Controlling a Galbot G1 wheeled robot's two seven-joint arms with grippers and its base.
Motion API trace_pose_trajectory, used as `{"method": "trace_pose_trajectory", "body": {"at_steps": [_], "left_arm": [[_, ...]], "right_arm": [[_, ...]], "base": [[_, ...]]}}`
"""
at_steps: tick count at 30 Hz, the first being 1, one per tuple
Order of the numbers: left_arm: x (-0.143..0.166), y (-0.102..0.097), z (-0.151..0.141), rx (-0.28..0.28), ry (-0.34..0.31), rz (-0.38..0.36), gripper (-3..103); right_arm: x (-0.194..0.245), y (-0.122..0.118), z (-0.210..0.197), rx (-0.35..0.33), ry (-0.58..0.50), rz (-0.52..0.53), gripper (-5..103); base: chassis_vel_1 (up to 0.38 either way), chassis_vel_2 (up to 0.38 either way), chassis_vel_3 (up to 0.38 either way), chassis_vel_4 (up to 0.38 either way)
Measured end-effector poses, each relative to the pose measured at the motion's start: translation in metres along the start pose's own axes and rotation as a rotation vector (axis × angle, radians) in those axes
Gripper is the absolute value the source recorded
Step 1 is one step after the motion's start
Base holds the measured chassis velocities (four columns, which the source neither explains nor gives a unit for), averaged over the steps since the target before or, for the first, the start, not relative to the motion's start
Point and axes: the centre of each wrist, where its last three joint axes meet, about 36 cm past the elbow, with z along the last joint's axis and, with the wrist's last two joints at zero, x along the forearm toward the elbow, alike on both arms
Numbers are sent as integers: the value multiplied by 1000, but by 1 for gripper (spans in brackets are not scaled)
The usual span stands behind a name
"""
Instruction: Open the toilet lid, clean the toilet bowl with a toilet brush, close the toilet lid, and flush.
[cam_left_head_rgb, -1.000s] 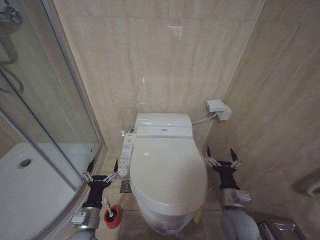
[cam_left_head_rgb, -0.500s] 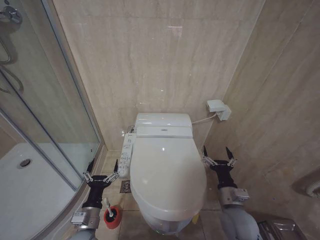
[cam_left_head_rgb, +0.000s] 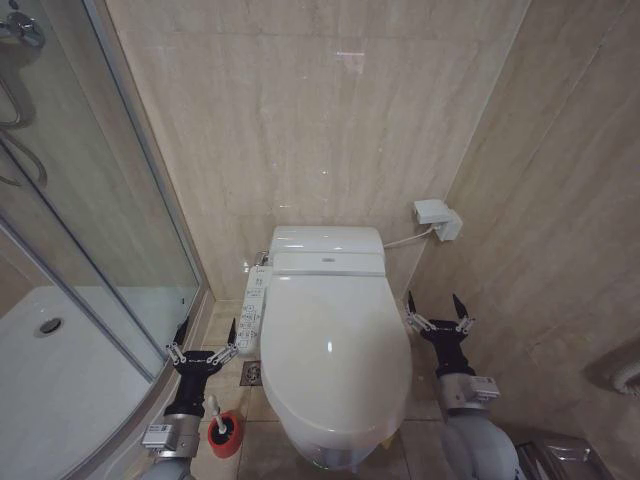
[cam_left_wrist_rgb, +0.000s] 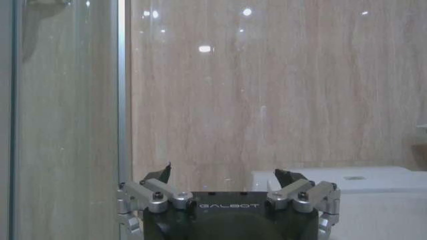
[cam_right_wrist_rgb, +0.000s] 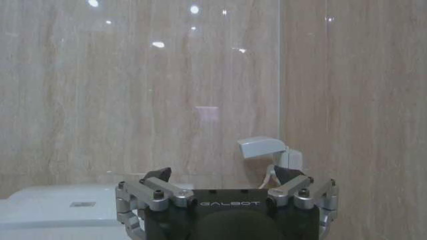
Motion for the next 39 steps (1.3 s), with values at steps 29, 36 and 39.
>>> {"method": "trace_pose_trajectory", "body": {"at_steps": [29,36,39], "left_arm": [[-12,-11,-12,35,55,-14,100],[-30,-28,-34,83,153,-28,100],[-38,-39,-51,86,202,-29,100]], "right_arm": [[0,0,0,-1,0,2,100],[0,0,0,-1,0,2,100],[0,0,0,-1,0,2,100]], "base": [[0,0,0,0],[0,0,0,0],[0,0,0,0]]}}
